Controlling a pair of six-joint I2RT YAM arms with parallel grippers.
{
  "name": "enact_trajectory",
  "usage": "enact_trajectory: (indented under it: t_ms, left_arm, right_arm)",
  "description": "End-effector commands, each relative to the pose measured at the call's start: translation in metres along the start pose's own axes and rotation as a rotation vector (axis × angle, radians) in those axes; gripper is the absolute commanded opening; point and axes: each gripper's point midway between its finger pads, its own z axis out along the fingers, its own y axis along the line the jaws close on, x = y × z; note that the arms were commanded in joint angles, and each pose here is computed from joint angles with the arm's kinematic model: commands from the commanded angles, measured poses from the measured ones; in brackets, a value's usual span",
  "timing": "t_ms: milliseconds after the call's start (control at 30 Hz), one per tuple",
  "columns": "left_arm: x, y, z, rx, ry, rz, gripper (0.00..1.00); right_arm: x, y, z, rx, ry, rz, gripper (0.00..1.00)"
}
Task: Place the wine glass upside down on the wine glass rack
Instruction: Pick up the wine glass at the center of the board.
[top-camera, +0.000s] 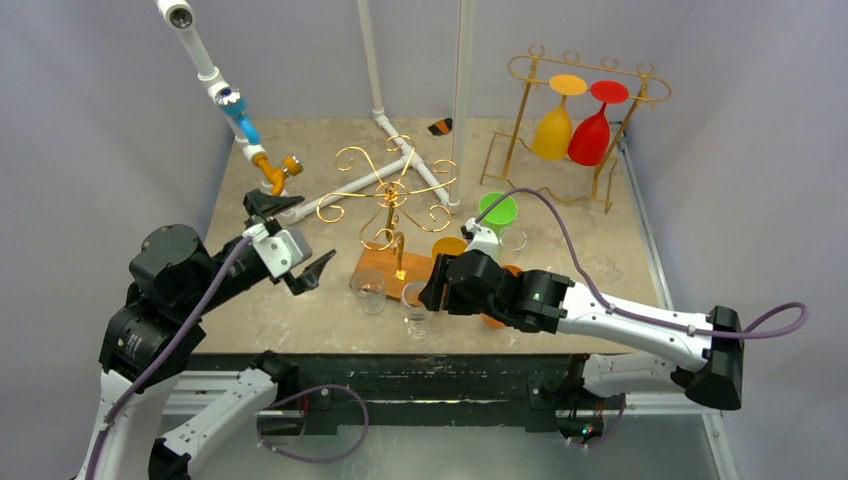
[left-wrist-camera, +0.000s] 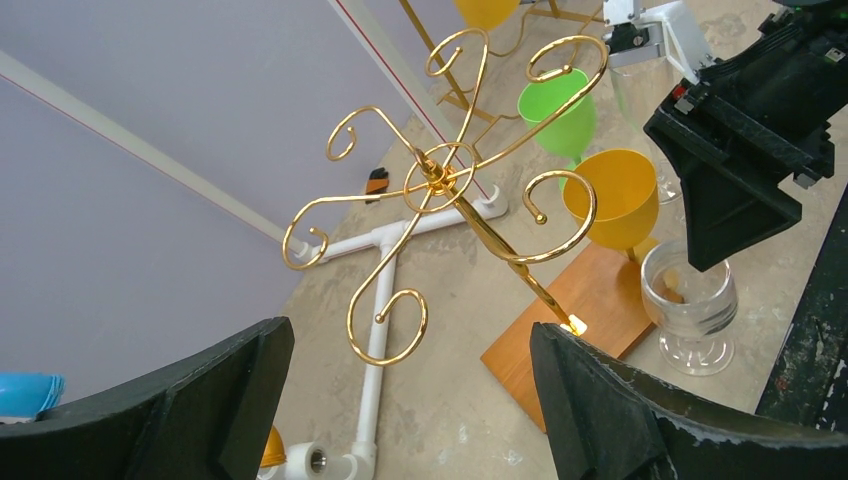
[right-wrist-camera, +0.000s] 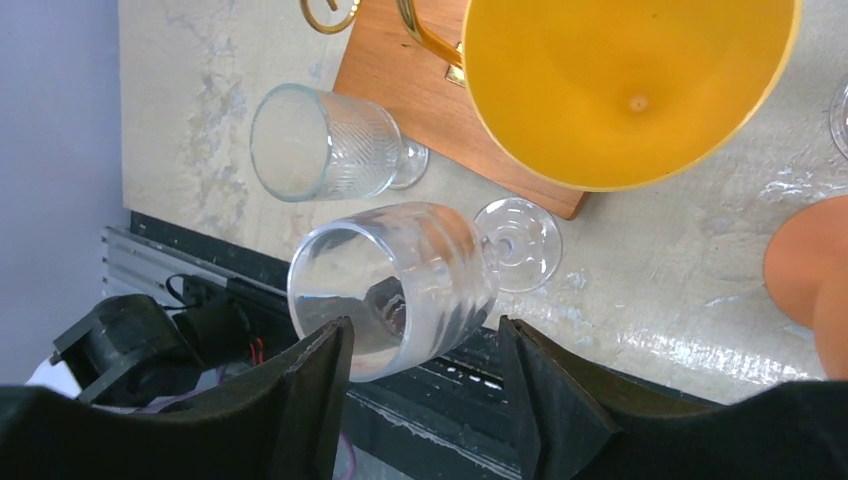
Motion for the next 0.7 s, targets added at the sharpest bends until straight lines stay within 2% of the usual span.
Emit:
enact_trajectory:
  t_ms: [0, 167, 333, 467, 667]
  left_arm:
    - [0.01, 0.001, -0.005, -0.032, 0.046, -0.058, 0.95]
    - [0.009, 0.001, -0.006, -0.031, 0.039, -0.041, 0.95]
    - [0.006, 0.001, -0.007, -0.031, 0.028, -0.044, 0.95]
    - [0.006, -0.001, -0.006, -0.022, 0.023, -0.047, 0.95]
    - [0.003, -0.002, -0.005, -0.017, 0.01, -0.051, 0.95]
  right_arm:
    - [0.0, -0.007, 0.01, 0.033, -0.038, 0.036, 0.62]
    - [0.006, -0.027, 0.008, 0.09, -0.029, 0.019, 0.57]
    - [0.009, -0.043, -0.001, 0.144, -0.011, -0.021, 0.46]
    - [0.006, -0.046, -0.007, 0.161, -0.012, -0.046, 0.42]
    - [0.013, -0.046, 0.001, 0.184, 0.022, -0.07, 0.29]
